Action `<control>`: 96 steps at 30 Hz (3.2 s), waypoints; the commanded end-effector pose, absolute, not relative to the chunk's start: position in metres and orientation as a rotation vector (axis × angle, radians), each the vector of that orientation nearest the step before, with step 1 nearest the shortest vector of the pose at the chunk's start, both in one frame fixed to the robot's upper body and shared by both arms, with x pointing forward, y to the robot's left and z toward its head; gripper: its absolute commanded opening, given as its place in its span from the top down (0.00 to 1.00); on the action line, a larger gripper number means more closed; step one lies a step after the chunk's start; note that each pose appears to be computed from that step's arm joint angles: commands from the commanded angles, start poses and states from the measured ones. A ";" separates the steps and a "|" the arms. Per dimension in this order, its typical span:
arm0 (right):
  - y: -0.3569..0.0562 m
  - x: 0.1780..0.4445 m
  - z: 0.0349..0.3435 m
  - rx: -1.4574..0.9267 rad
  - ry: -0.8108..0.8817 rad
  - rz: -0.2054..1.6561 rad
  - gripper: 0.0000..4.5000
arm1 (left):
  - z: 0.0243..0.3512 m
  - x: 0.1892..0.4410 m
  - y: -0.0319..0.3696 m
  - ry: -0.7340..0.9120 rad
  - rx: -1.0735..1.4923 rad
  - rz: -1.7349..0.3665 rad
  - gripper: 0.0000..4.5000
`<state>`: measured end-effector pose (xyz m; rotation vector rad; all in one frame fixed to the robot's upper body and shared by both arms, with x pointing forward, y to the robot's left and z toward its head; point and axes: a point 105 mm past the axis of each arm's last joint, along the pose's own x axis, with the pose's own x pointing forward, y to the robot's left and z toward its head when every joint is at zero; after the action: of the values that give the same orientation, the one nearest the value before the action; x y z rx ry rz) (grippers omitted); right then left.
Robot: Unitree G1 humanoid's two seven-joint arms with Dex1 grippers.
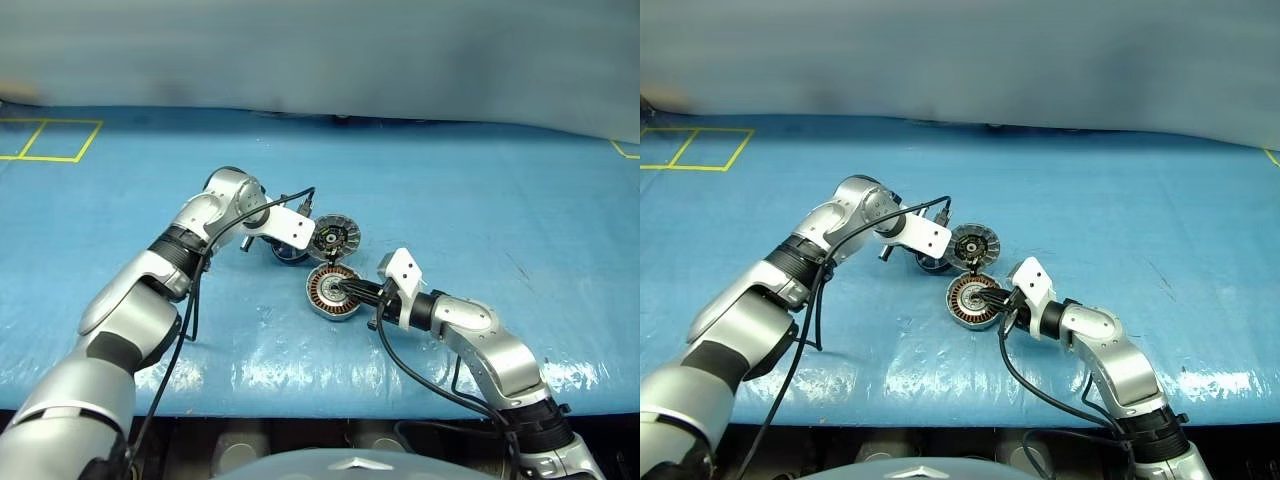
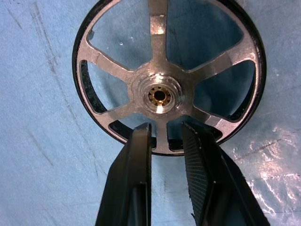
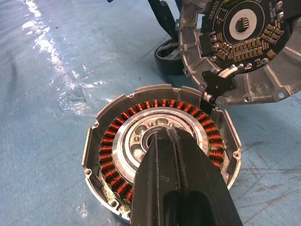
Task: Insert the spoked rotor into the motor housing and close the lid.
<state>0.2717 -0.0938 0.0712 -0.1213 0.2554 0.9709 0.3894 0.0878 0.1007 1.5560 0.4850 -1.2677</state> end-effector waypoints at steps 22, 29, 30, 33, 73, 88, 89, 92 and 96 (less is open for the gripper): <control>-0.096 0.276 0.086 -0.039 0.160 0.912 1.00 | 0.118 0.348 0.163 0.313 1.223 -1.155 0.99; -0.098 0.274 0.083 0.006 0.143 0.909 1.00 | 0.122 0.310 0.145 0.140 0.816 -1.251 0.99; -0.099 0.273 0.082 0.014 0.139 0.908 1.00 | 0.121 0.305 0.145 0.141 0.780 -1.265 0.99; -0.105 0.272 0.081 0.043 0.126 0.900 1.00 | 0.117 0.289 0.141 0.159 0.660 -1.312 0.99; -0.132 0.258 0.052 0.082 0.145 0.815 1.00 | 0.101 0.320 0.061 0.180 0.757 -1.503 0.99; -0.133 0.261 0.051 0.064 0.142 0.798 1.00 | 0.100 0.328 0.059 0.162 0.808 -1.473 0.81; -0.133 0.261 0.051 0.064 0.142 0.797 1.00 | 0.100 0.328 0.059 0.165 0.799 -1.477 0.75; -0.133 0.261 0.050 0.062 0.142 0.794 1.00 | 0.101 0.328 0.058 0.150 0.799 -1.479 0.75; -0.133 0.262 0.050 0.059 0.142 0.790 1.00 | 0.105 0.330 0.056 0.102 0.797 -1.459 0.75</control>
<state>0.2606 -0.1336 0.0441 0.0650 0.1712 0.7860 0.3259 0.0590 0.0938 0.7900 0.1616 -1.4794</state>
